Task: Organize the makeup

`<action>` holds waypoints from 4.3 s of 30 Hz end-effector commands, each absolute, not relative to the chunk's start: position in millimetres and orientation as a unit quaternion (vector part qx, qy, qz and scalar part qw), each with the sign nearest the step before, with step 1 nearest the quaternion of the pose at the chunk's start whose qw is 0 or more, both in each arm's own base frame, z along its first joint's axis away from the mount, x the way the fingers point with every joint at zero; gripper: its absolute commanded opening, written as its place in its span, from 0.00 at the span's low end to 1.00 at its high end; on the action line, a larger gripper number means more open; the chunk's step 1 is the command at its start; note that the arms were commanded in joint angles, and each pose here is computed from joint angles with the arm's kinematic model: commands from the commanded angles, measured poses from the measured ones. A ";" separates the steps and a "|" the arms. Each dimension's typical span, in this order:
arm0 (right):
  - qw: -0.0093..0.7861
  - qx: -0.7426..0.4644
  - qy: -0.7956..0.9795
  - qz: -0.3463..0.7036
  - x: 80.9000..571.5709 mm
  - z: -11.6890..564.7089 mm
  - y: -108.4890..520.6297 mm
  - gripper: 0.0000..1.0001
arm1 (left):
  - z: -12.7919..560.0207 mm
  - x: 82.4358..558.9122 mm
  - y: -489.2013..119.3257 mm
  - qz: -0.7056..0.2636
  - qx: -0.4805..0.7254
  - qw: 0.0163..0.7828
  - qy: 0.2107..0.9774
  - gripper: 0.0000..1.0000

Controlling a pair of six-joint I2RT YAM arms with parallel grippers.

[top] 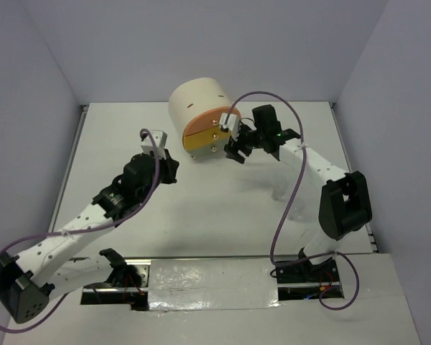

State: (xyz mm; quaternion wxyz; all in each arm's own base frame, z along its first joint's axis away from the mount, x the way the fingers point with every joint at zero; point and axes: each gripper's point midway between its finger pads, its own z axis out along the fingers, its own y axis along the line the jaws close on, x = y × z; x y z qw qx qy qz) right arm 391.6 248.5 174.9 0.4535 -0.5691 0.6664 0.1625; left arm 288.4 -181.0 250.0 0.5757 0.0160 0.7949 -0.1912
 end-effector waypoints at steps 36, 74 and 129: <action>0.456 -0.482 0.700 0.264 372.9 212.1 191.8 0.34 | 176.1 426.6 -227.2 0.090 0.341 0.458 0.816 0.80; 0.286 -0.044 0.827 0.481 394.0 150.3 256.1 0.83 | 276.9 309.5 -173.9 -0.188 0.003 0.599 0.779 0.80; 0.268 0.135 0.767 0.567 427.5 85.4 280.3 0.24 | 278.2 291.2 -147.1 -0.196 -0.070 0.601 0.771 0.81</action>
